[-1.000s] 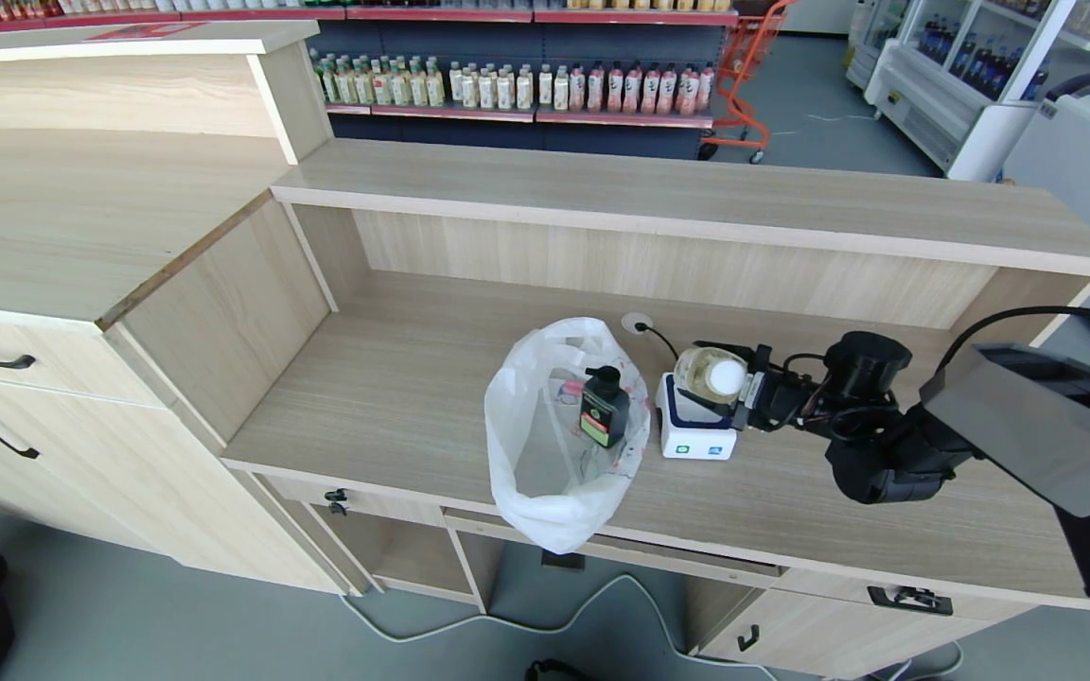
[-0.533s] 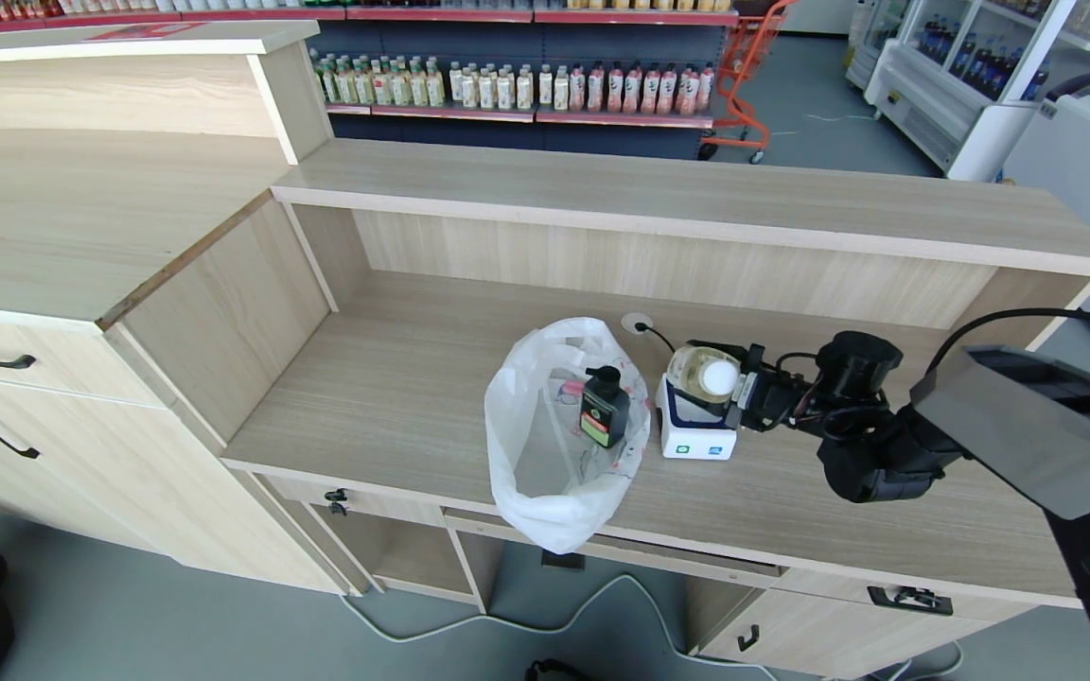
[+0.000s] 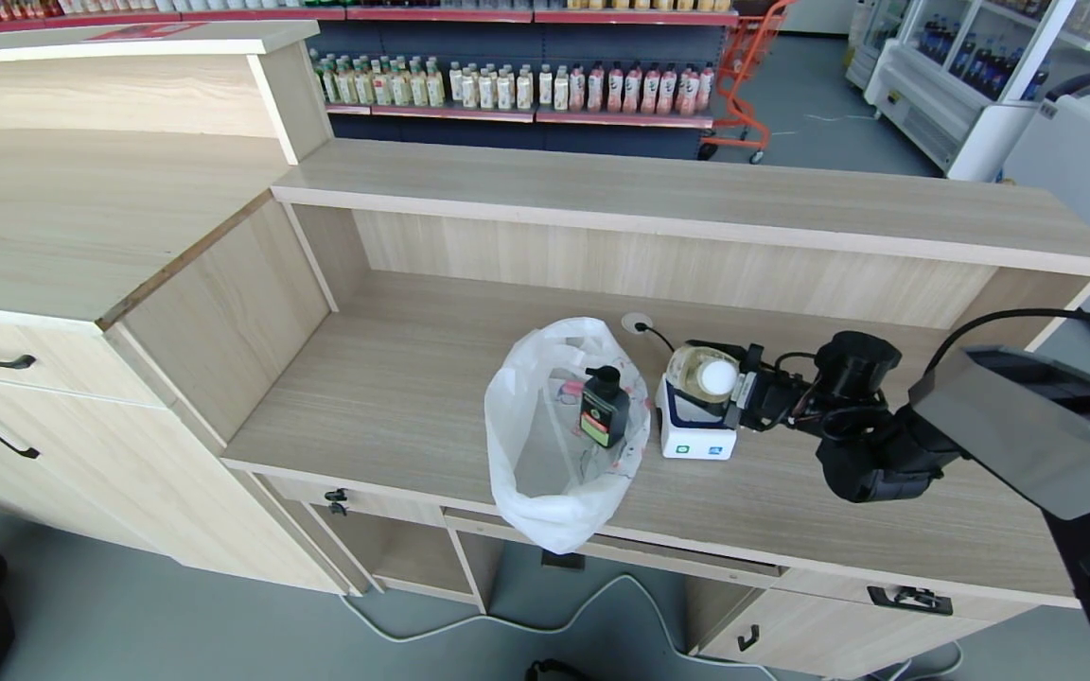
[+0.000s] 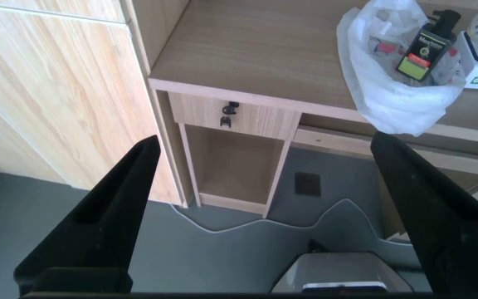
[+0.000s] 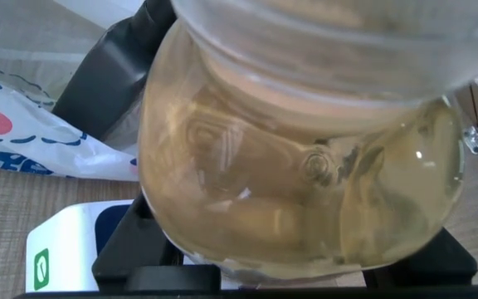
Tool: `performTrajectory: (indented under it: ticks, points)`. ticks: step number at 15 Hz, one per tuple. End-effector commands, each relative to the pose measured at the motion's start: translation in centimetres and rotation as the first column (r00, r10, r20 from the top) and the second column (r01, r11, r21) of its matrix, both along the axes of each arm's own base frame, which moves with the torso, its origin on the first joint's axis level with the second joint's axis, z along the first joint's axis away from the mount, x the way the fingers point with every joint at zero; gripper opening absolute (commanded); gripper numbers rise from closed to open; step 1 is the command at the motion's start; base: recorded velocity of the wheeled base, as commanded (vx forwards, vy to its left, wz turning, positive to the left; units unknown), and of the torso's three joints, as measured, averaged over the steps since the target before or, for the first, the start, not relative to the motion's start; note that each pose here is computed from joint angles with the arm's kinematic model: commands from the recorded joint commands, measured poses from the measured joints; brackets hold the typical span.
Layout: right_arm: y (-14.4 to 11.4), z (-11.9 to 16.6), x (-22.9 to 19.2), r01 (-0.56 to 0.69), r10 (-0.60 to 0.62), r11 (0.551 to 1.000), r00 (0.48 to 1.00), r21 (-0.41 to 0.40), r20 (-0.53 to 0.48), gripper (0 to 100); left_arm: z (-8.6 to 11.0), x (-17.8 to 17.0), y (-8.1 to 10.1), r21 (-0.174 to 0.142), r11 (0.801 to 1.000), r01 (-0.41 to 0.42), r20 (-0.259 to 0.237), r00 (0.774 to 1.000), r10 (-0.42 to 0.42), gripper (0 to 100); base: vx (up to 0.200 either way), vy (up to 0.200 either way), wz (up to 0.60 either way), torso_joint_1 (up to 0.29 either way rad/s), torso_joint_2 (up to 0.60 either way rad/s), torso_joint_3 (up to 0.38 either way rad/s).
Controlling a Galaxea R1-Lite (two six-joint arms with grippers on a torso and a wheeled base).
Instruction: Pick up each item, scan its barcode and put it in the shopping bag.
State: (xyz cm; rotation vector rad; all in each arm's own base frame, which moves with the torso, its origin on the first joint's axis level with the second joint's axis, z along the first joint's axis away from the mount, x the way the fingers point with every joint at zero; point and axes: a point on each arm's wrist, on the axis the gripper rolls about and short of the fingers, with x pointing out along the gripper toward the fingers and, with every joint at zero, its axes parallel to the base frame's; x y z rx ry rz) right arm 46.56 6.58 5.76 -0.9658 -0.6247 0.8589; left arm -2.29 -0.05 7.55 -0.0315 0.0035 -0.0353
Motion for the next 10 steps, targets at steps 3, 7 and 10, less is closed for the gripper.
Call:
performTrajectory:
  ticks: [3, 7, 10]
  points:
    - [0.2, 6.7, -1.0, 0.027, -0.030, 0.993, 0.999, 0.113, 0.031, 0, 0.0, 0.0, 0.0, -0.001, 1.000, 0.000, 0.000, 1.000, 0.000, 100, 0.000, 0.000, 0.00, 0.000, 0.00, 0.000]
    - [-1.8, 17.8, -9.5, 0.437, -0.319, 0.733, 0.898, 0.522, -0.303, 0, 0.0, 0.0, 0.0, -0.001, 1.000, 0.000, 0.000, 1.000, 0.000, 100, 0.000, 0.000, 0.00, 0.000, 0.00, 0.000]
    - [-4.2, 16.8, -15.5, 0.669, -0.440, 0.591, 0.736, 0.452, -0.514, 0, 0.0, 0.0, 0.0, -0.001, 1.000, 0.000, 0.000, 1.000, 0.000, 100, 0.000, 0.000, 0.00, 0.000, 0.00, 0.000]
